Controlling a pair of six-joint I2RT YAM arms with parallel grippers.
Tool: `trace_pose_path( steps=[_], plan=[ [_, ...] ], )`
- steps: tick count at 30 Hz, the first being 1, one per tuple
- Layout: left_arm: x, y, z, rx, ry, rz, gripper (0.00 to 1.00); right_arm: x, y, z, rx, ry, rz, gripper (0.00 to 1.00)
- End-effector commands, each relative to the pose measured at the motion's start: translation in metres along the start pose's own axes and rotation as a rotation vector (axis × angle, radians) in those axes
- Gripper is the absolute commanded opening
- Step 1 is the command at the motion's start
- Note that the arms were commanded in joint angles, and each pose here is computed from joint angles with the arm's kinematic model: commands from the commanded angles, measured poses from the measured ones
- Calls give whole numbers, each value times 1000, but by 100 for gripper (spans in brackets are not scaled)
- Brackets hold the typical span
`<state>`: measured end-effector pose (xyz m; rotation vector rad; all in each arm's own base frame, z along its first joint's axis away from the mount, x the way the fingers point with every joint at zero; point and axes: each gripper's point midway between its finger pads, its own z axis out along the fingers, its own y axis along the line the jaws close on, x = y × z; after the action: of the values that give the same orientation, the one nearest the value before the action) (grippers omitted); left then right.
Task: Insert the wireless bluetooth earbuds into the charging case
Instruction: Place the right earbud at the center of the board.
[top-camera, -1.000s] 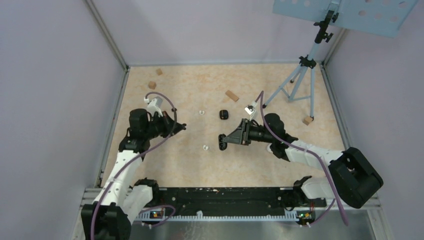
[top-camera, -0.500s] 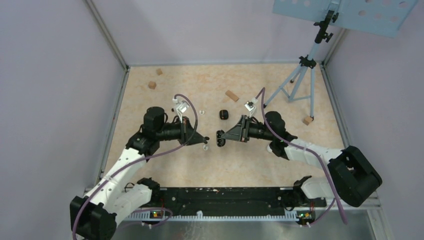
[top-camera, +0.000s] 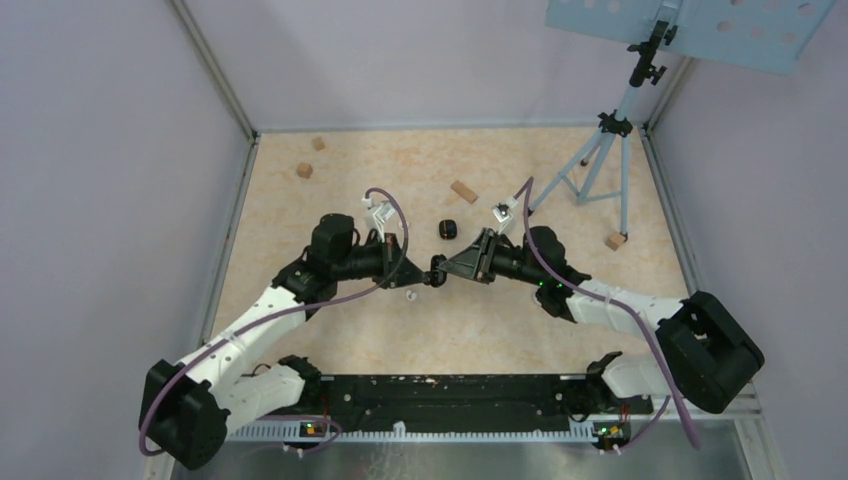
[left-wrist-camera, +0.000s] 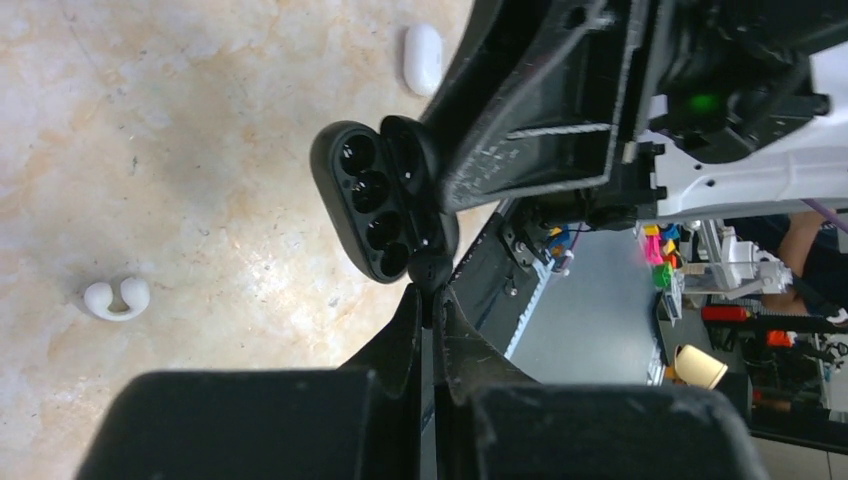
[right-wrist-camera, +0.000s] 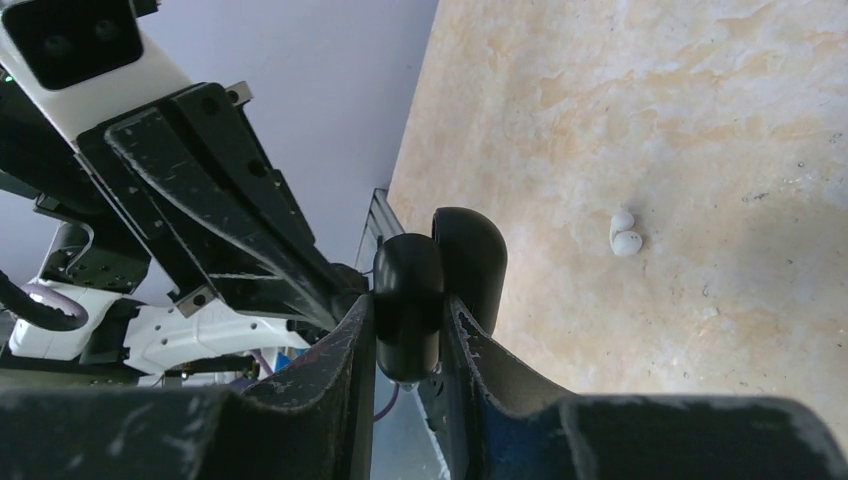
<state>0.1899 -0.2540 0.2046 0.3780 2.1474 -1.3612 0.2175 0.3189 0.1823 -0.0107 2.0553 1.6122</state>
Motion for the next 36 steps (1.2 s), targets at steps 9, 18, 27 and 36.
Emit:
trace_pose_path(
  steps=[9, 18, 27, 36],
  plan=[
    [-22, 4, 18, -91, -70, 51, 0, -15, 34, 7, -91, -62, -21, 0],
    [-20, 7, 24, -128, -71, 47, 0, -14, 35, 7, -99, -61, -16, 0],
    [-22, 8, 27, -177, -106, 44, 0, -14, 36, 7, -103, -71, -8, 0],
    [-24, 7, 28, -192, -129, 47, 0, -12, 38, 6, -119, -74, 7, 0]
  ],
)
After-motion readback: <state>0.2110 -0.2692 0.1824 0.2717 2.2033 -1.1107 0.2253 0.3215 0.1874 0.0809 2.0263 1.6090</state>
